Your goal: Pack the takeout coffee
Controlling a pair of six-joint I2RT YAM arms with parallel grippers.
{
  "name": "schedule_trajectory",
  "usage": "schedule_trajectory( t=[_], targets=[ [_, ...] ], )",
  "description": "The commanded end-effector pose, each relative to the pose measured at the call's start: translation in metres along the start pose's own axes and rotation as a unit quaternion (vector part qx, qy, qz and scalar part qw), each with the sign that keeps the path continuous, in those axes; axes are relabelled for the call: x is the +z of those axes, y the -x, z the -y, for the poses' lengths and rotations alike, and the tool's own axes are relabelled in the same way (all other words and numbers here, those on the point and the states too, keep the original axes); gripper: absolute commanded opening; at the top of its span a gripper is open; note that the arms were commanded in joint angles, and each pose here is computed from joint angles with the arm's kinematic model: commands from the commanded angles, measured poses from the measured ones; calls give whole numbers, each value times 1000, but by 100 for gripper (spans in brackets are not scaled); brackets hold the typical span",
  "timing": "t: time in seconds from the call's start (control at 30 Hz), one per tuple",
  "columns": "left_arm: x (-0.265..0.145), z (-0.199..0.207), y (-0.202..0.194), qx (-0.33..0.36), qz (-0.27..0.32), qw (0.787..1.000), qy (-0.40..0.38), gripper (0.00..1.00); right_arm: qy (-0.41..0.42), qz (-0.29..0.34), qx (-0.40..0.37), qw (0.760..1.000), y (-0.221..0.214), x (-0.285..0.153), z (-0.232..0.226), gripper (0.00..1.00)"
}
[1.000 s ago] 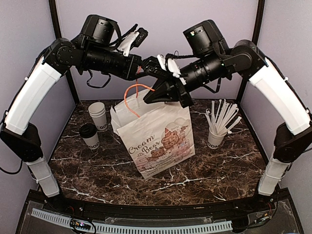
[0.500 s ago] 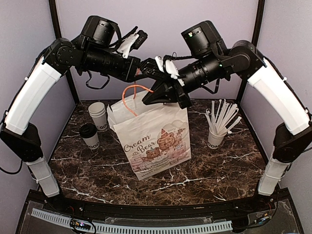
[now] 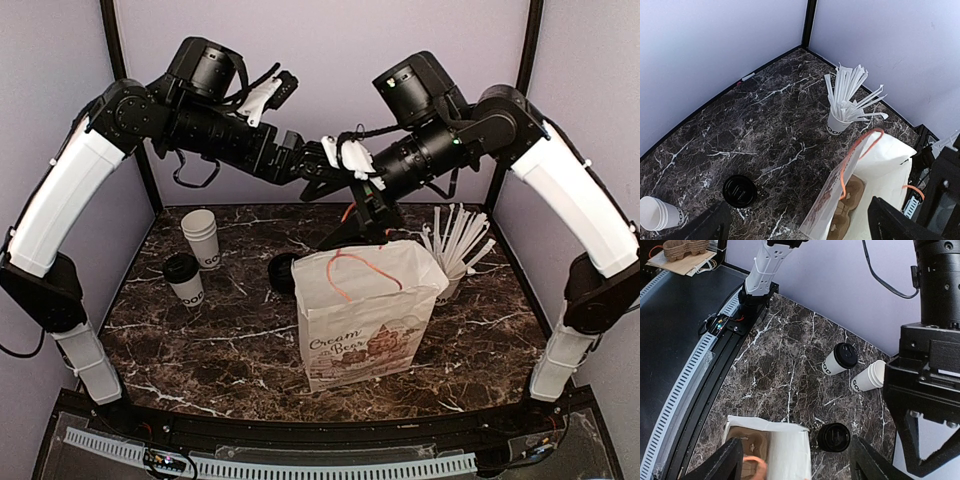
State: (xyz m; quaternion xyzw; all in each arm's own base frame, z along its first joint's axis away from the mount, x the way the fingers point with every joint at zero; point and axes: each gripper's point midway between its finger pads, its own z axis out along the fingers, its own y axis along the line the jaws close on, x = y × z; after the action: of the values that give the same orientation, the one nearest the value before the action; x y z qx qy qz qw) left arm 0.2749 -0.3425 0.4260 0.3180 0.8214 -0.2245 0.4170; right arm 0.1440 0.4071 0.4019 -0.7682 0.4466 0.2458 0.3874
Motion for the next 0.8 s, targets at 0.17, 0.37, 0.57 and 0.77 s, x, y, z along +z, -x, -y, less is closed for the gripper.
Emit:
schedule_trajectory(
  t=[0.17, 0.37, 0.57, 0.77],
  targets=[
    [-3, 14, -47, 0, -69, 996, -52, 89, -81, 0, 2, 997, 0, -66, 19, 74],
    [18, 33, -83, 17, -114, 989, -95, 83, -68, -28, 44, 996, -36, -73, 11, 67],
    [39, 57, -67, 22, -81, 984, -155, 81, 33, -35, 42, 998, -43, -61, -51, 63],
    [72, 69, -49, -4, -66, 982, -176, 76, 72, -69, 68, 993, -65, -35, -79, 63]
  ],
)
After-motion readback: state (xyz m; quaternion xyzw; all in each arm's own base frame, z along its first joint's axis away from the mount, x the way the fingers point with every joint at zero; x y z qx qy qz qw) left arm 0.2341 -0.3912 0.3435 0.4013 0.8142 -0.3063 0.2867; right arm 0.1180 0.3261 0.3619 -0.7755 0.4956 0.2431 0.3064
